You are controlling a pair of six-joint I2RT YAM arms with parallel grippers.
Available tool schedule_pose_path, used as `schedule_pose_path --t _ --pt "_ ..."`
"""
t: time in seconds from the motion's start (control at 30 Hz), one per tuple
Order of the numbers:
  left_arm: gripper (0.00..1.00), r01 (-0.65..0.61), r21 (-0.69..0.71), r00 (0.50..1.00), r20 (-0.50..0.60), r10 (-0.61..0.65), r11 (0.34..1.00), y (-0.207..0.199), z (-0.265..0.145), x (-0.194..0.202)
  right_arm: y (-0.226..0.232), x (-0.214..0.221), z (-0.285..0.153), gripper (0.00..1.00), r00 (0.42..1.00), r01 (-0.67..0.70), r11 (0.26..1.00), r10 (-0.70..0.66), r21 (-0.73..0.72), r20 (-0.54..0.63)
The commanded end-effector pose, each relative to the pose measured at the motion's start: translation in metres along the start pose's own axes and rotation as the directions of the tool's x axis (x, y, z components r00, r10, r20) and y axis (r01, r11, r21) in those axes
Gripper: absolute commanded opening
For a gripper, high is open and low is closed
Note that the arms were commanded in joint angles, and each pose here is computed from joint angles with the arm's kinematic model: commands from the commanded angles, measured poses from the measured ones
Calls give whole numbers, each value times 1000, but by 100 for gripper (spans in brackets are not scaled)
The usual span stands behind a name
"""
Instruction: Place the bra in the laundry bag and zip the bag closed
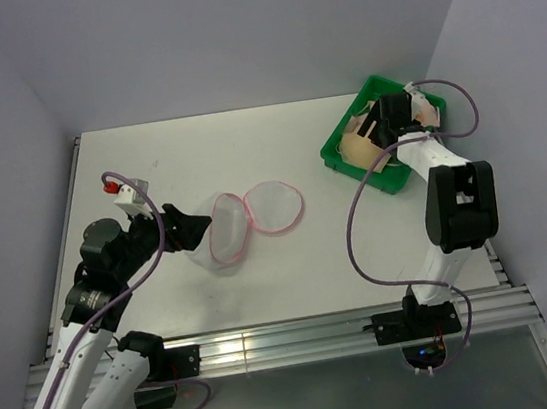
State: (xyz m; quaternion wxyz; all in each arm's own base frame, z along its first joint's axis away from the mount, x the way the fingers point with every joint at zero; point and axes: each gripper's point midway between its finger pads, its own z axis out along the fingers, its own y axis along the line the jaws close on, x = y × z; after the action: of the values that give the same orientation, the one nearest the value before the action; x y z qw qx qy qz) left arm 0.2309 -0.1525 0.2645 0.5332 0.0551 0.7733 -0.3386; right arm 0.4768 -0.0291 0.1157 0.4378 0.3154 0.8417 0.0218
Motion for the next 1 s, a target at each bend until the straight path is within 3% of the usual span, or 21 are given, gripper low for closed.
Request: schedule_pose_path --t 0.0,0.3,0.67,0.77,0.8,0.87,0.97 --pt "98 -50 44 998 31 49 998 -9 -7 -7 -13 -13 13 86 1000 -23 997 23 70 1" --pt "98 -44 53 999 21 43 998 -6 -6 -6 -10 0 49 90 994 29 994 -17 102 -111" --pt "97 -36 41 999 24 35 998 -2 -5 -7 -7 9 67 70 982 43 992 -20 115 -190" --pt "97 -35 38 999 27 34 999 -1 -5 -8 -8 8 66 57 982 44 993 -22 114 -189" --pt "97 -35 39 999 28 34 999 -1 -5 -8 -9 9 65 43 982 47 992 -25 114 -189" --pt "96 -32 40 999 25 31 999 -1 -4 -8 -7 0 60 25 988 37 993 -20 111 -155" --pt "96 -30 43 999 24 29 999 -1 -4 -8 -2 -18 45 19 996 18 996 -11 83 -84"
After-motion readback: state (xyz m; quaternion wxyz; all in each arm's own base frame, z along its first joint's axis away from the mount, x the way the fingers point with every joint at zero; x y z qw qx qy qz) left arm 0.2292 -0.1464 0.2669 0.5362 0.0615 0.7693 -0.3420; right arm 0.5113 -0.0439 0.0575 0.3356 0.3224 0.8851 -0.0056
